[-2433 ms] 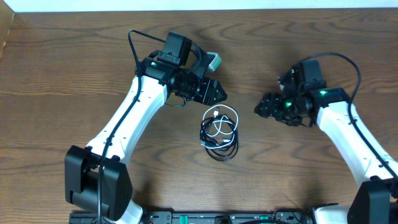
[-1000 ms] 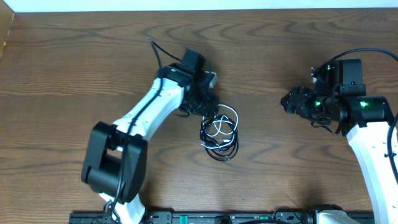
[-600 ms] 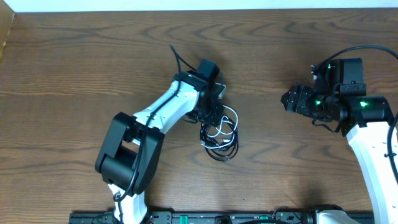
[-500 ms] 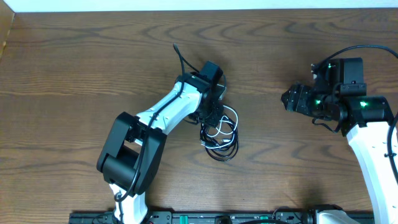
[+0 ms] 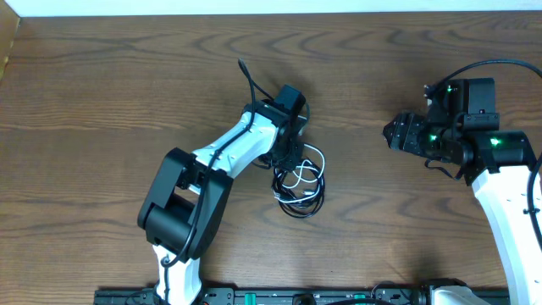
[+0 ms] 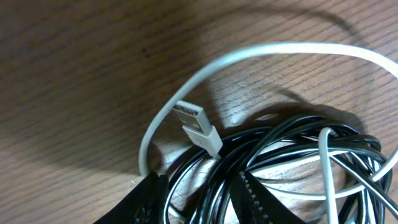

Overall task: Untangle cables
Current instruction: 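Lower the left gripper onto the cable bundle and grasp it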

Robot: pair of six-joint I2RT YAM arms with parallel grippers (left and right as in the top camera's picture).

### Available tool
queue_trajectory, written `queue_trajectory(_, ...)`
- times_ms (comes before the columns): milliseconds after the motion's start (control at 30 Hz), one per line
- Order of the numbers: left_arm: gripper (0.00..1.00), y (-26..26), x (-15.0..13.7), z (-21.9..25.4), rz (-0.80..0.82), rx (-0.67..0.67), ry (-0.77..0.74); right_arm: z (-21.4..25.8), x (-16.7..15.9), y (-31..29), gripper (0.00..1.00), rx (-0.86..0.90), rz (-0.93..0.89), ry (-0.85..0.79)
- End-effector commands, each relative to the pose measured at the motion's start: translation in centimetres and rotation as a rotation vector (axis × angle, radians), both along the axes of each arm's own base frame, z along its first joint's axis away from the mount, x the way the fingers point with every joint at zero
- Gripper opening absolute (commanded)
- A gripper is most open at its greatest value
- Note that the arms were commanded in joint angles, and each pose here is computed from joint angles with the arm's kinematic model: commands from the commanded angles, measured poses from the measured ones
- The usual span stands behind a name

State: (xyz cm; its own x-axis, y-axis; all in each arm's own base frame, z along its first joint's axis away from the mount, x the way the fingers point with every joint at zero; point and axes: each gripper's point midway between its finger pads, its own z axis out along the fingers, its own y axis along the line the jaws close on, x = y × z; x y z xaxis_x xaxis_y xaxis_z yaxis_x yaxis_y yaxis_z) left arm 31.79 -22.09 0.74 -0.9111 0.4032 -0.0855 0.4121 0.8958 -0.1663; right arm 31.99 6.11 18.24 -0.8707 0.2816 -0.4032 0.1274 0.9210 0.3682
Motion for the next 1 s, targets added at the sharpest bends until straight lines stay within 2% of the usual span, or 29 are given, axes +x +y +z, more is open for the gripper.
queue_trajectory(0,0.38,0.4,-1.3,-2.1,-0.007,0.038,0.061,0.4,0.5,-0.2,0.72,-0.013,0.008,-0.02)
queue_trajectory(367,0.33,-0.4,-2.2,-3.0,-0.039,0.056,0.077,0.3,0.3,0.0,0.72,-0.004,0.015,-0.013)
queue_trajectory(433,0.28,-0.4,-2.2,-3.0,-0.04,0.056,0.078,0.3,0.3,0.0,0.74,-0.004,0.014,-0.009)
queue_trajectory(567,0.24,-0.4,-2.3,-3.0,-0.011,0.056,0.088,0.2,0.2,0.0,0.75,-0.005,0.014,-0.004)
queue_trajectory(600,0.12,-0.5,-2.4,-2.9,-0.011,0.052,0.092,0.2,0.1,0.0,0.75,-0.005,0.014,-0.001)
queue_trajectory(633,0.07,-0.5,-2.5,-2.8,-0.011,0.049,0.097,0.2,0.0,0.0,0.74,-0.005,0.014,0.001)
queue_trajectory(667,0.07,-0.6,-2.5,-2.5,-0.004,0.041,0.097,0.1,0.0,0.0,0.75,-0.005,0.014,0.003)
queue_trajectory(767,0.08,-1.2,-1.6,-0.8,0.025,0.0,0.076,0.1,-0.1,0.0,0.74,-0.005,0.015,0.006)
queue_trajectory(967,0.07,-3.4,1.0,6.8,0.121,-0.2,-0.046,0.2,0.0,0.2,0.72,0.003,0.019,0.004)
